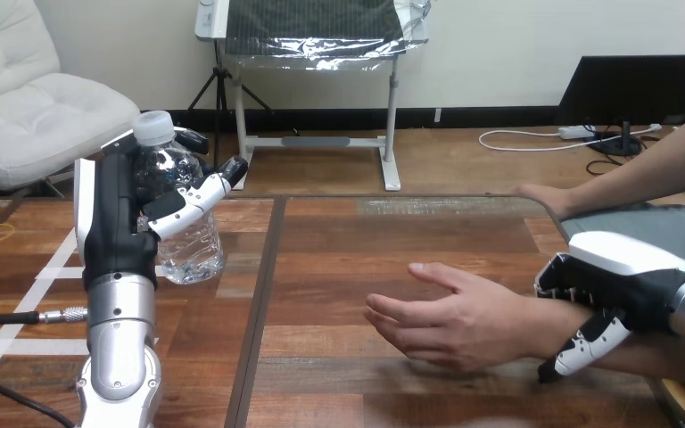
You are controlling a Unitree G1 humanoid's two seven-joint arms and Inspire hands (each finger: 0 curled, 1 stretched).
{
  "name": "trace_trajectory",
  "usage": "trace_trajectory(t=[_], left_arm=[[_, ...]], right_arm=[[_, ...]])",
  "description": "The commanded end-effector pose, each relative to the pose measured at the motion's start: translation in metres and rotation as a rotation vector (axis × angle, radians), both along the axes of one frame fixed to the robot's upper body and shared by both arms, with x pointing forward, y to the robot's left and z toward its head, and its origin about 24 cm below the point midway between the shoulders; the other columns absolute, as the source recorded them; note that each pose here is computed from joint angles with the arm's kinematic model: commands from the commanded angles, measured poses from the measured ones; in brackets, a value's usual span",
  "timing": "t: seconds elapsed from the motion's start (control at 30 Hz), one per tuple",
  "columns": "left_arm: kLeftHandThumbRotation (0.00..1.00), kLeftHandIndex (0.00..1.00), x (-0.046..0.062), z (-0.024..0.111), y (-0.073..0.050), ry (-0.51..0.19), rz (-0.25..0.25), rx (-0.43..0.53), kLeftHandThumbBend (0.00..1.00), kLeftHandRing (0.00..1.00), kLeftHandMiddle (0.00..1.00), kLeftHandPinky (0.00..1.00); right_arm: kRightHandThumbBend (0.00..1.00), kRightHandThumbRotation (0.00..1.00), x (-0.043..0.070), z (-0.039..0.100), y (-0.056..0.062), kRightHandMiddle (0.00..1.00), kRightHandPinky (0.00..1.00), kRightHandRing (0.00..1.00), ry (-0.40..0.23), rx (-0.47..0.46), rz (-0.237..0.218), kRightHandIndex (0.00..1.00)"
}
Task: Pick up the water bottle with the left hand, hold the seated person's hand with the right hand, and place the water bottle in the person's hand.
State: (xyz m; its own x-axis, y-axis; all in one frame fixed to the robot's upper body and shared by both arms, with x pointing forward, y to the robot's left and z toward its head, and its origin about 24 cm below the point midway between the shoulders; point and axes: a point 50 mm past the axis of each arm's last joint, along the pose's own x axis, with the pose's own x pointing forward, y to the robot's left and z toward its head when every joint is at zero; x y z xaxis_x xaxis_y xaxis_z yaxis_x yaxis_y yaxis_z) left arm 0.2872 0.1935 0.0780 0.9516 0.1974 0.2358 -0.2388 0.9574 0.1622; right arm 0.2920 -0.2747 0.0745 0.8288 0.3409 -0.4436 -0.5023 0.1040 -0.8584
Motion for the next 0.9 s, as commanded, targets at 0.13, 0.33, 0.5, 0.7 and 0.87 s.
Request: trace_trajectory(t=[0.13, 0.33, 0.5, 0.7, 0.87], left_arm=[[0.00, 0.43, 0.007, 0.021, -0.004, -0.096, -0.018, -0.017, 0.62, 0.31, 0.37, 0.26], [0.00, 0.43, 0.008, 0.021, -0.006, -0.088, -0.026, -0.022, 0.62, 0.31, 0.37, 0.26], [0.00, 0.44, 0.009, 0.021, -0.007, -0.083, -0.032, -0.024, 0.61, 0.32, 0.38, 0.26], [0.00, 0.44, 0.011, 0.020, -0.009, -0.079, -0.039, -0.032, 0.61, 0.32, 0.38, 0.26], [0.00, 0.44, 0.012, 0.020, -0.011, -0.074, -0.044, -0.041, 0.62, 0.32, 0.38, 0.26]], right_arm=[[0.77, 0.18, 0.003, 0.009, -0.008, 0.37, 0.26, 0.31, -0.020, 0.057, -0.057, 0.38], [0.78, 0.18, 0.005, 0.016, -0.008, 0.37, 0.26, 0.31, -0.040, 0.063, -0.055, 0.38], [0.79, 0.19, 0.008, 0.021, -0.008, 0.37, 0.26, 0.31, -0.058, 0.064, -0.061, 0.38], [0.81, 0.25, 0.010, 0.027, -0.008, 0.37, 0.26, 0.31, -0.077, 0.062, -0.056, 0.38], [0.83, 0.29, 0.012, 0.030, -0.008, 0.36, 0.25, 0.29, -0.091, 0.069, -0.050, 0.38]])
